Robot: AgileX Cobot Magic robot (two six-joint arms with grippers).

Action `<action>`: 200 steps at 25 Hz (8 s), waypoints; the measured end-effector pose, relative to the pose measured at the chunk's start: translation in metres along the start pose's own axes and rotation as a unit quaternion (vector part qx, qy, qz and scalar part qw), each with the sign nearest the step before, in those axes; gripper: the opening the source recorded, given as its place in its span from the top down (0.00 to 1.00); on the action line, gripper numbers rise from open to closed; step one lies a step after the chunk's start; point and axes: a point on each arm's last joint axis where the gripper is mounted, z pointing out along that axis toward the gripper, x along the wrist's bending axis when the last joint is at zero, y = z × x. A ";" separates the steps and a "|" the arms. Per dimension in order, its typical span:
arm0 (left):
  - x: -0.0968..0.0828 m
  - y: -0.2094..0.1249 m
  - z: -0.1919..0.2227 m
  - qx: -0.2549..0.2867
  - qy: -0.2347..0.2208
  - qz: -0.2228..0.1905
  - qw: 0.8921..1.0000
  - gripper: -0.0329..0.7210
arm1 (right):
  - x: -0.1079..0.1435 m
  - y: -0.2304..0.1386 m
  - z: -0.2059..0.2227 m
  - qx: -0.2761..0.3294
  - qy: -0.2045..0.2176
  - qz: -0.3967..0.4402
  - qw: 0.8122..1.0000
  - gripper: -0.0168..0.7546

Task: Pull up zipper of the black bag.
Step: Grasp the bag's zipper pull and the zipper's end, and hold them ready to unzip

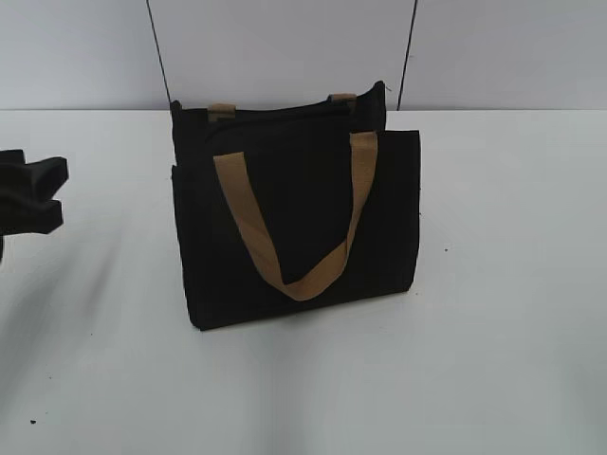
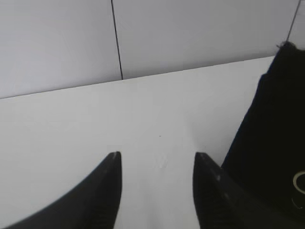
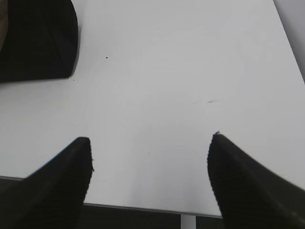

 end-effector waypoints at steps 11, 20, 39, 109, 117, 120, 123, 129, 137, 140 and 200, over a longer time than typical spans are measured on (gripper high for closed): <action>-0.018 -0.022 0.021 0.008 -0.079 -0.033 0.996 0.46 | 0.000 0.000 0.000 0.000 0.000 0.000 1.000 0.23; -0.042 -0.054 0.054 0.044 -0.189 -0.032 0.980 0.46 | 0.000 0.000 0.000 0.000 0.000 0.000 1.000 0.23; -0.060 -0.057 0.086 0.030 -0.284 0.032 0.958 0.46 | 0.000 0.000 0.000 0.000 0.000 0.000 1.000 0.23; -0.046 0.085 -0.002 -0.086 -0.240 0.040 0.966 0.95 | 0.054 0.110 0.146 0.133 0.329 0.016 0.935 0.23; -0.046 0.085 -0.002 -0.086 -0.240 0.040 0.966 0.95 | 0.117 0.156 0.185 0.098 0.372 -0.078 0.919 0.23; -0.046 0.085 -0.002 -0.086 -0.240 0.040 0.966 0.95 | 0.145 0.162 0.200 0.082 0.391 -0.135 0.907 0.23; -0.046 0.085 -0.002 -0.086 -0.240 0.040 0.966 0.95 | 0.171 0.164 0.212 0.074 0.408 -0.167 0.895 0.23; -0.046 0.085 -0.002 -0.085 -0.240 0.040 0.966 0.95 | 0.206 0.164 0.239 0.072 0.414 -0.188 0.888 0.24; -0.046 0.085 -0.002 -0.085 -0.240 0.041 0.966 0.95 | 0.219 0.161 0.271 0.073 0.392 -0.170 0.901 0.41; -0.046 0.084 -0.002 -0.085 -0.241 0.042 0.966 0.95 | 0.222 0.164 0.275 0.072 0.393 -0.164 0.902 0.48; -0.035 0.067 0.004 0.009 -0.179 0.083 0.980 0.95 | 0.225 0.173 0.276 0.059 0.418 -0.130 0.897 1.00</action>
